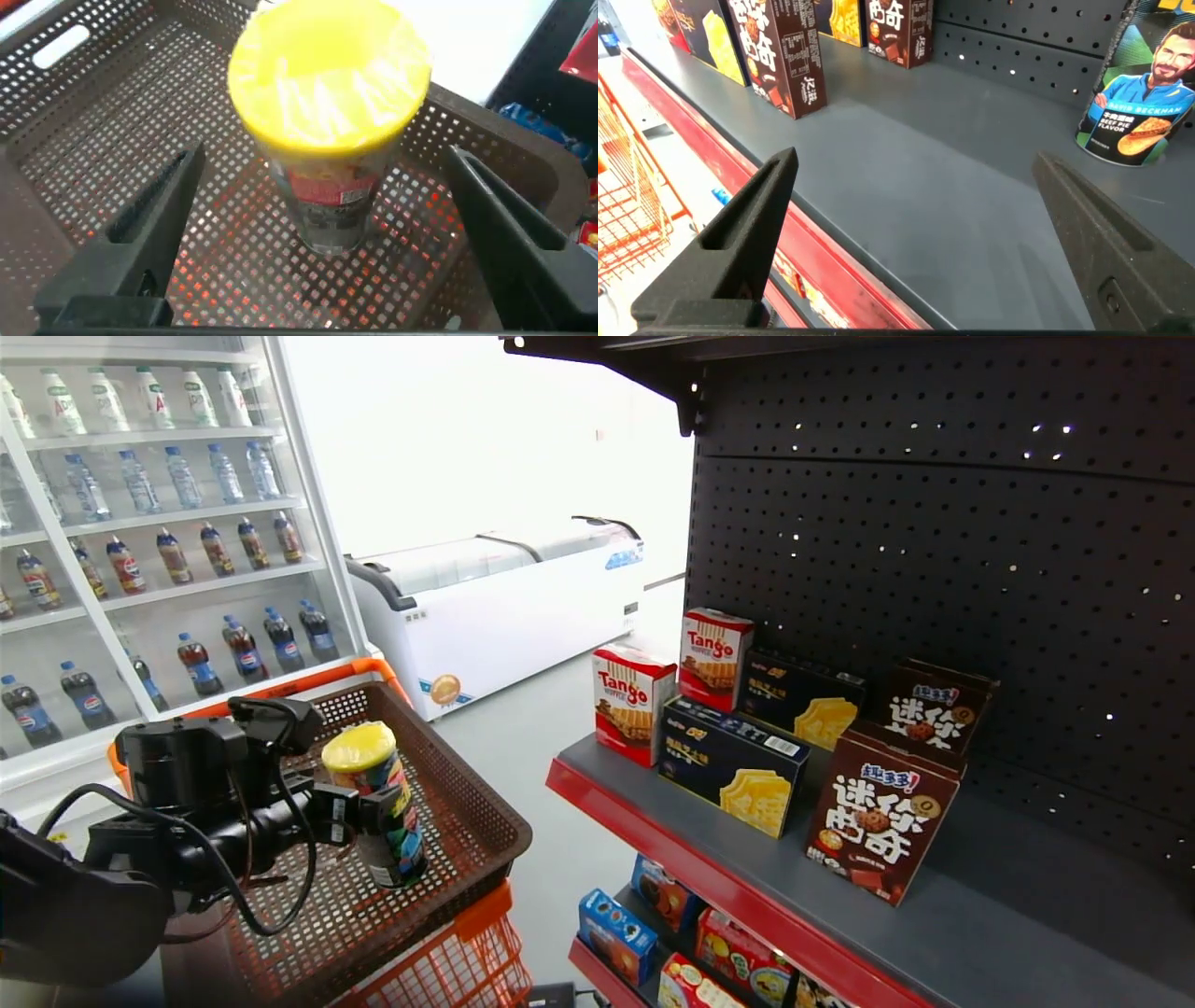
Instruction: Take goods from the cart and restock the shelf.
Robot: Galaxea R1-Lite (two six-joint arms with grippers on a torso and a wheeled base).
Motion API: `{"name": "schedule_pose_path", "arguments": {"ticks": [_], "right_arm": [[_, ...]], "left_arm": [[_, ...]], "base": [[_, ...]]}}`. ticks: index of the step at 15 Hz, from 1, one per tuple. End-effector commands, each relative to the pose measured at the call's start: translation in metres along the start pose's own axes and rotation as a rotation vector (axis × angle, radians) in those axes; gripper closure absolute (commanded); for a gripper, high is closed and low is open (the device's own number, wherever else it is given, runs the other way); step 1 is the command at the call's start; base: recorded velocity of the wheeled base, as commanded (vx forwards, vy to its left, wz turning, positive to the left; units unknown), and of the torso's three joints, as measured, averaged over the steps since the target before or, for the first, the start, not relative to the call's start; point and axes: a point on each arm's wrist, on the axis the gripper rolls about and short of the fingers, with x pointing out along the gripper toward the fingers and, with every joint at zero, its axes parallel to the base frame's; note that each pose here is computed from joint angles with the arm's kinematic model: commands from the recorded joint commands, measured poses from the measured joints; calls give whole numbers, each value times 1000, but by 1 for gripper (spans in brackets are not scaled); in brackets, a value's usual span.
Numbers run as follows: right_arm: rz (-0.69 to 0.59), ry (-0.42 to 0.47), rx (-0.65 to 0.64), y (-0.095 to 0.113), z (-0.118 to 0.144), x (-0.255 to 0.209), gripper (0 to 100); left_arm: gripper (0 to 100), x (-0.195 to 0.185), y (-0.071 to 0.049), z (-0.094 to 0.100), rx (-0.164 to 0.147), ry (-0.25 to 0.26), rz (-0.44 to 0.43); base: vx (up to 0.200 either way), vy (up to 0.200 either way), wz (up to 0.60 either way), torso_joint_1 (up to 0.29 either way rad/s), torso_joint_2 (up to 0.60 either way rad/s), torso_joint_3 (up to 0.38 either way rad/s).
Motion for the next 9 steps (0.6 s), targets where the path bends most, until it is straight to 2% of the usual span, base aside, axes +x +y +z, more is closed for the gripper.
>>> {"name": "schedule_pose_path", "arguments": {"ticks": [1, 3, 5, 9], "right_arm": [[2, 0, -1, 0, 0, 0, 0], [1, 0, 0, 0, 0, 0, 0], [1, 0, 0, 0, 0, 0, 0], [2, 0, 0, 0, 0, 0, 0]], "left_arm": [[0, 23, -3, -21, 0, 42, -7], [0, 34, -3, -27, 3, -5, -2], [0, 42, -6, -32, 7, -32, -6], [0, 50, -8, -40, 7, -31, -3]], "base": [[0, 0, 0, 0, 0, 0], [0, 0, 0, 0, 0, 0], [0, 0, 0, 0, 0, 0], [0, 0, 0, 0, 0, 0]]}}
